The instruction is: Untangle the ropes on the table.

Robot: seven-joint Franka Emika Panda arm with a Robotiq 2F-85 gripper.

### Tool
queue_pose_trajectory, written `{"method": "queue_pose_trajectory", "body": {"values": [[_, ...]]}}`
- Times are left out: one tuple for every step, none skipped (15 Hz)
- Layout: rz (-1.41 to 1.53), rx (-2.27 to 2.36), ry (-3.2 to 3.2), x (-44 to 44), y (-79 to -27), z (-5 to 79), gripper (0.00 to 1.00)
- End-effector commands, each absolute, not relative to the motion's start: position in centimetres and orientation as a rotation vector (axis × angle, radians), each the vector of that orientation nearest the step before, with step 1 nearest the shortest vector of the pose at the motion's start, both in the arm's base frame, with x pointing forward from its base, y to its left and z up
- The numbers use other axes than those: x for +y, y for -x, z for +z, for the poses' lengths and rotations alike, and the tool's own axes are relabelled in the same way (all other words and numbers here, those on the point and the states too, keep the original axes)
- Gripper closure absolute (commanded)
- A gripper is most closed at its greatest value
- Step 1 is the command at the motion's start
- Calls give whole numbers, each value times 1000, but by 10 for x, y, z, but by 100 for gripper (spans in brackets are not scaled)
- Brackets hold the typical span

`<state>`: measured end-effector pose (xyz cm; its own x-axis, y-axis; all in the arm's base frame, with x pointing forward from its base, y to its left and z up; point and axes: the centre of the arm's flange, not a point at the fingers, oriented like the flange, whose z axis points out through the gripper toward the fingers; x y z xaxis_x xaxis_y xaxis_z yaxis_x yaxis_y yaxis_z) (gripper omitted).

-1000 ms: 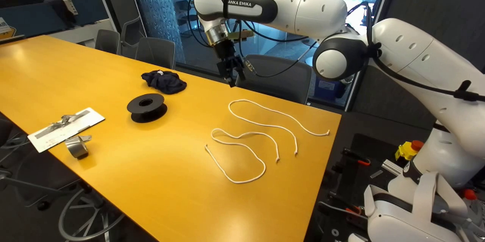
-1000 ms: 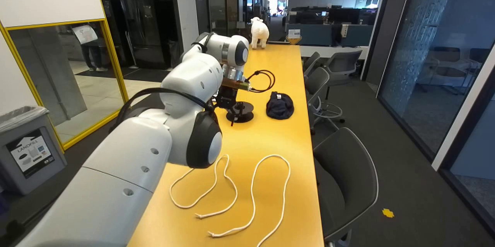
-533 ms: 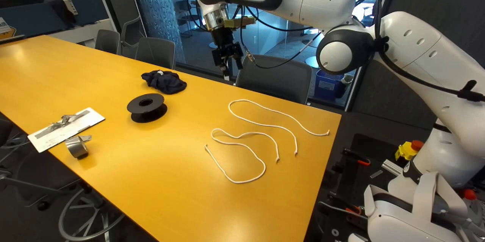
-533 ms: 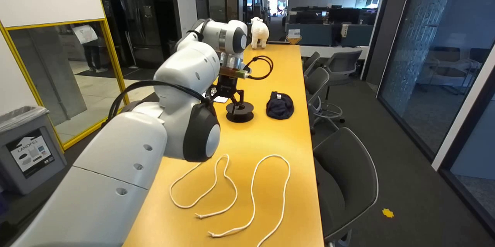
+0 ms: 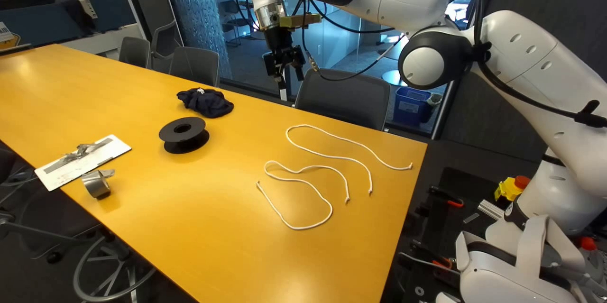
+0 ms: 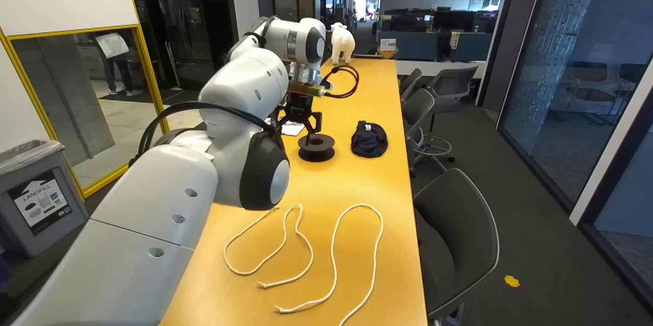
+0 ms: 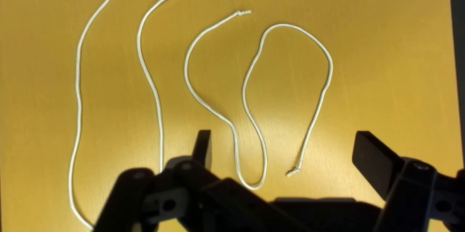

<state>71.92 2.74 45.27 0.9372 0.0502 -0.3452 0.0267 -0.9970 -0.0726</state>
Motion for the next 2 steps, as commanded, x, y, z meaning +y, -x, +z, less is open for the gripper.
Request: {"method": "queue_pose_trajectory", "body": {"values": [[542,-60,3026,27,-719,453,0],[542,-59,3026,27,-719,453,0]]}}
